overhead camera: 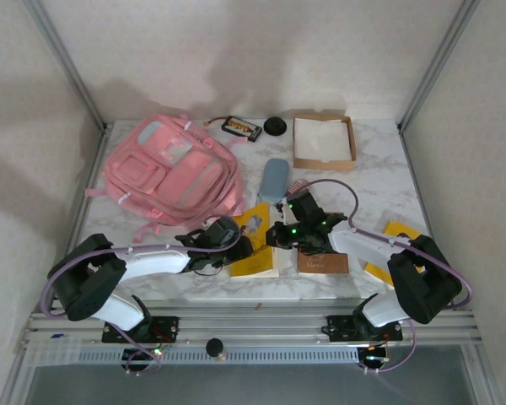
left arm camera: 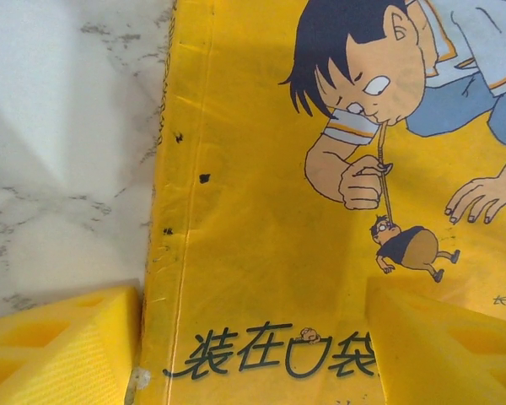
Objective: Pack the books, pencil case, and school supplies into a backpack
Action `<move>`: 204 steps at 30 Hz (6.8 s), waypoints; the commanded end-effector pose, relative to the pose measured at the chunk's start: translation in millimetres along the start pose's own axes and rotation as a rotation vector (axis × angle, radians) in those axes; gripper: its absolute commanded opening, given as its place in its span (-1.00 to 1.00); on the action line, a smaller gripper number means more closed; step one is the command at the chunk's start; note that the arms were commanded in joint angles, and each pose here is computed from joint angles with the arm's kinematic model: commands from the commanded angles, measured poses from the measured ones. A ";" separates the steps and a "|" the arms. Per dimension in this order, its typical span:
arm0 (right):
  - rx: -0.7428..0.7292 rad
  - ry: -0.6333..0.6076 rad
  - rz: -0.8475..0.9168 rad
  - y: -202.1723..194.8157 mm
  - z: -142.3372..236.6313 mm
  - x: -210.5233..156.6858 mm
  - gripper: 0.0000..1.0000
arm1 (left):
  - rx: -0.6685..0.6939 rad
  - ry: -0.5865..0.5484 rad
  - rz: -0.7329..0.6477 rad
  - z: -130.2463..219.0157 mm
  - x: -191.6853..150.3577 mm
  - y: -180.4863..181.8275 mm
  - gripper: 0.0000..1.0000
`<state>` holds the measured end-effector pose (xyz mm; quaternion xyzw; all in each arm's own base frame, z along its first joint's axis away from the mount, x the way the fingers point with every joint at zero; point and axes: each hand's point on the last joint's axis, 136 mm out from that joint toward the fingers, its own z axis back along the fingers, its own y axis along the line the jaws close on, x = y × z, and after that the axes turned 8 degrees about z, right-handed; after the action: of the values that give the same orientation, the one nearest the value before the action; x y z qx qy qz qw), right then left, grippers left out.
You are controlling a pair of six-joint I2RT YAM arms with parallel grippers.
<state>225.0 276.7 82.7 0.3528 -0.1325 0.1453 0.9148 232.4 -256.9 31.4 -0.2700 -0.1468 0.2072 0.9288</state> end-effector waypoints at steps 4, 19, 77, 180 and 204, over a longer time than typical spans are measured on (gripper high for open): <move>0.116 -0.070 0.086 30.5 19.7 21.8 -1.00 | -0.120 -0.009 0.012 15.1 9.0 -32.9 0.47; 0.407 -0.167 0.184 96.4 93.7 61.5 -1.00 | -0.440 -0.067 0.044 101.7 73.0 -50.7 0.91; 0.619 -0.223 0.045 109.7 147.5 100.8 -0.26 | -0.897 -0.128 0.068 158.9 99.1 -177.9 -1.00; 0.360 -0.190 0.106 116.8 153.6 141.7 -1.00 | 0.343 -0.536 -0.865 202.9 278.7 -121.4 -1.00; 0.531 -0.027 0.146 130.1 34.8 121.4 -1.00 | 0.090 -0.503 -0.938 220.2 254.8 -157.3 -1.00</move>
<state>276.3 343.5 207.1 0.5247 -0.0881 0.1904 0.8251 424.1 -148.2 276.8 -0.0206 -0.3811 -0.1470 0.9126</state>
